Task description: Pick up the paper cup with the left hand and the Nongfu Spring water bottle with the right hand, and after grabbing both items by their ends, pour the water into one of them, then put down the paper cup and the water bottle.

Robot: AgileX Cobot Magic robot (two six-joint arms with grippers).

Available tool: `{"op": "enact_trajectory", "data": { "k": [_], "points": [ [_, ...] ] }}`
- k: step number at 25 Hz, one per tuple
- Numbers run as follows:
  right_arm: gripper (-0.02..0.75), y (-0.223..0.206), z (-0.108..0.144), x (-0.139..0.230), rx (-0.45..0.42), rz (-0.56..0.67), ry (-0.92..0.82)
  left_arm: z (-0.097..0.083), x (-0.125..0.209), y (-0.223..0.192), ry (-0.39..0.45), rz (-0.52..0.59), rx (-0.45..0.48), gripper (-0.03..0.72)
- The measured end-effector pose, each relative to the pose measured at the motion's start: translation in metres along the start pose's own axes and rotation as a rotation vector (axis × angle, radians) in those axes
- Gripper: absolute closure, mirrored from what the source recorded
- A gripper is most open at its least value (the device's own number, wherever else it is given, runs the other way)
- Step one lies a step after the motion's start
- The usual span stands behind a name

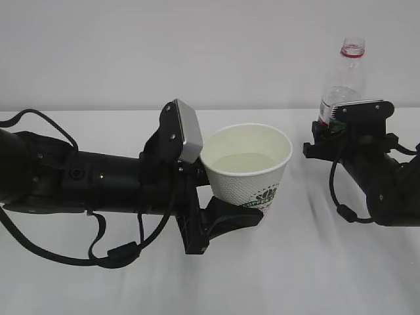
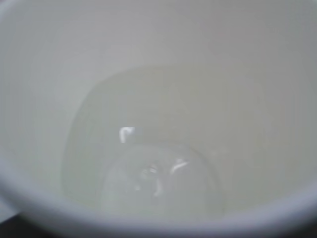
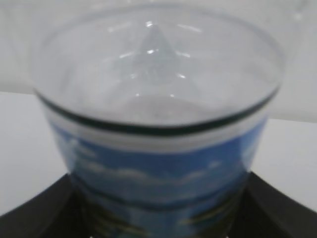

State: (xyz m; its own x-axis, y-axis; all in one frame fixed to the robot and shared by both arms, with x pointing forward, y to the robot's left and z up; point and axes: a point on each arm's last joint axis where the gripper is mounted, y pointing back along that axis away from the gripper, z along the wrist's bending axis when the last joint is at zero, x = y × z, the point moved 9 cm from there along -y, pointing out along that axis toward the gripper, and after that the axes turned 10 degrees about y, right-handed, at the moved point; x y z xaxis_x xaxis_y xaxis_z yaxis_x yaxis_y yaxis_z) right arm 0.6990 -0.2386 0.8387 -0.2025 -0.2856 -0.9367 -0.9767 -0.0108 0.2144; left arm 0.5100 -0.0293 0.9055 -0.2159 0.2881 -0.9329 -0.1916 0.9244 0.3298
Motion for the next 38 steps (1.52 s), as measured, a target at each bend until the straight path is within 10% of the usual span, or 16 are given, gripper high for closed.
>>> {"op": "enact_trajectory", "data": {
  "k": [38],
  "points": [
    [0.141,0.011,0.004,0.021,-0.005,0.006,-0.012,0.000,0.000,0.000,0.002,-0.001,-0.001,0.179]
  ]
}}
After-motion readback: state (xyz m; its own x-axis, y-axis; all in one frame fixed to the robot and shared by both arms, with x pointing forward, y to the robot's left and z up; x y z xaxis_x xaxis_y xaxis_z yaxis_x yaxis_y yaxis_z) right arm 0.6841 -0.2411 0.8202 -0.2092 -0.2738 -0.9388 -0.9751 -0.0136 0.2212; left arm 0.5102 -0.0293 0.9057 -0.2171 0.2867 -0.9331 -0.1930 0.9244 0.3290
